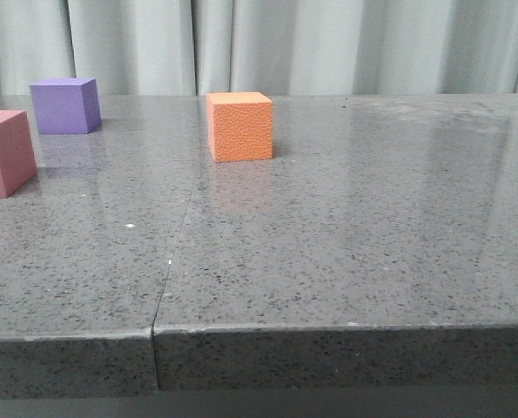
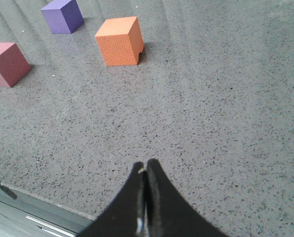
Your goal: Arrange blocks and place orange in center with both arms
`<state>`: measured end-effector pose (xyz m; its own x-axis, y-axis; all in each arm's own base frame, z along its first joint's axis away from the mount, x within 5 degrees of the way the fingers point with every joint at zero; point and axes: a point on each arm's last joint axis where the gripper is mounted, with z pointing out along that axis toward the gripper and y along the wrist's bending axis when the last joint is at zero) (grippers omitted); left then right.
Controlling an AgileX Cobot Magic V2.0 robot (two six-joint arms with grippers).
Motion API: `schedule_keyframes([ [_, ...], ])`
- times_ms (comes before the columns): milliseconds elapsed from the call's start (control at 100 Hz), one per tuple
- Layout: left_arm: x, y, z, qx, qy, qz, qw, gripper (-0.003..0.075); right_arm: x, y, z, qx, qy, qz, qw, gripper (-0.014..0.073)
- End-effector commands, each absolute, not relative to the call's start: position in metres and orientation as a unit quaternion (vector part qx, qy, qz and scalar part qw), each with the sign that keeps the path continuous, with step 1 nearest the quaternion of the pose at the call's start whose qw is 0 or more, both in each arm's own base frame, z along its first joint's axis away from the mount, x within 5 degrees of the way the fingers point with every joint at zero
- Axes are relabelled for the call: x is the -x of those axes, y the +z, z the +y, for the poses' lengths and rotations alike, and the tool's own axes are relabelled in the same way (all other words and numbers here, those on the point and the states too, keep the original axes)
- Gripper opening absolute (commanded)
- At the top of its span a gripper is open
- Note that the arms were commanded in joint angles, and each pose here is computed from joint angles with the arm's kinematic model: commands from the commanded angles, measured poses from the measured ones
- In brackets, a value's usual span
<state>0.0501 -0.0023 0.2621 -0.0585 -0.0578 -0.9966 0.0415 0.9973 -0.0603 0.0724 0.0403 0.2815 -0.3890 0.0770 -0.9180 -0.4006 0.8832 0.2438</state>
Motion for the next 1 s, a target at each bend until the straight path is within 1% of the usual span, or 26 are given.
schedule_keyframes([
  [0, -0.054, 0.296, -0.003, 0.008, -0.040, 0.724, 0.689, -0.0020, -0.074, 0.296, 0.041, 0.104, 0.226, 0.775, 0.581, -0.0069],
  [150, -0.068, 0.326, -0.003, 0.008, -0.038, 0.770, 0.637, -0.0020, -0.074, 0.296, 0.041, 0.104, 0.226, 0.775, 0.581, -0.0069],
  [240, -0.082, 0.339, -0.004, 0.008, -0.036, 0.796, 0.604, -0.0020, -0.074, 0.296, 0.041, 0.104, 0.226, 0.775, 0.581, -0.0069],
  [320, -0.098, 0.353, -0.005, 0.008, -0.035, 0.810, 0.586, -0.0020, -0.074, 0.296, 0.041, 0.104, 0.226, 0.775, 0.581, -0.0069],
  [430, -0.119, 0.364, -0.005, 0.001, -0.022, 0.821, 0.571, -0.0018, -0.074, 0.296, 0.041, 0.104, 0.226, 0.775, 0.581, -0.0069],
  [490, -0.133, 0.367, -0.005, -0.001, -0.020, 0.828, 0.560, 0.0001, -0.074, 0.296, 0.041, 0.104, 0.226, 0.775, 0.581, -0.0069],
  [520, -0.142, 0.369, -0.006, -0.001, -0.019, 0.832, 0.554, 0.0035, -0.074, 0.296, 0.041, 0.104, 0.226, 0.775, 0.581, -0.0069],
  [550, -0.146, 0.371, -0.006, -0.001, -0.019, 0.834, 0.551, 0.0050, -0.074, 0.296, 0.041, 0.104, 0.226, 0.775, 0.581, -0.0069],
  [620, -0.161, 0.374, -0.006, -0.001, -0.019, 0.839, 0.544, 0.0161, -0.074, 0.296, 0.041, 0.104, 0.226, 0.775, 0.581, -0.0069],
  [650, -0.166, 0.374, -0.007, -0.001, -0.019, 0.840, 0.542, 0.0238, -0.074, 0.296, 0.041, 0.104, 0.226, 0.775, 0.581, -0.0069],
  [670, -0.170, 0.375, -0.007, -0.001, -0.019, 0.841, 0.541, 0.0272, -0.074, 0.296, 0.041, 0.104, 0.226, 0.775, 0.581, -0.0069],
  [700, -0.174, 0.376, -0.007, -0.001, -0.019, 0.841, 0.540, 0.0365, -0.074, 0.296, 0.041, 0.104, 0.226, 0.775, 0.581, -0.0069],
  [710, -0.175, 0.377, -0.007, -0.001, -0.019, 0.841, 0.541, 0.0384, -0.074, 0.296, 0.041, 0.104, 0.226, 0.775, 0.581, -0.0069],
  [720, -0.178, 0.376, -0.007, -0.001, -0.019, 0.843, 0.538, 0.0423, -0.074, 0.296, 0.041, 0.104, 0.226, 0.775, 0.581, -0.0069],
  [740, -0.182, 0.377, -0.007, -0.001, -0.019, 0.843, 0.538, 0.0461, -0.074, 0.296, 0.041, 0.104, 0.226, 0.775, 0.581, -0.0069],
  [770, -0.186, 0.377, -0.008, -0.001, -0.019, 0.844, 0.536, 0.0549, -0.074, 0.296, 0.041, 0.104, 0.226, 0.775, 0.581, -0.0069],
  [810, -0.193, 0.377, -0.008, -0.001, -0.018, 0.847, 0.531, 0.0637, -0.074, 0.296, 0.041, 0.104, 0.226, 0.775, 0.581, -0.0069],
  [840, -0.198, 0.377, -0.008, -0.001, -0.018, 0.849, 0.528, 0.0681, -0.074, 0.296, 0.041, 0.104, 0.226, 0.775, 0.581, -0.0069],
  [880, -0.205, 0.377, -0.008, -0.001, -0.018, 0.851, 0.524, 0.0716, -0.074, 0.296, 0.041, 0.104, 0.226, 0.775, 0.581, -0.0069],
  [990, -0.223, 0.379, -0.009, -0.001, -0.018, 0.857, 0.515, 0.0685, -0.074, 0.296, 0.041, 0.104, 0.226, 0.775, 0.581, -0.0069],
])
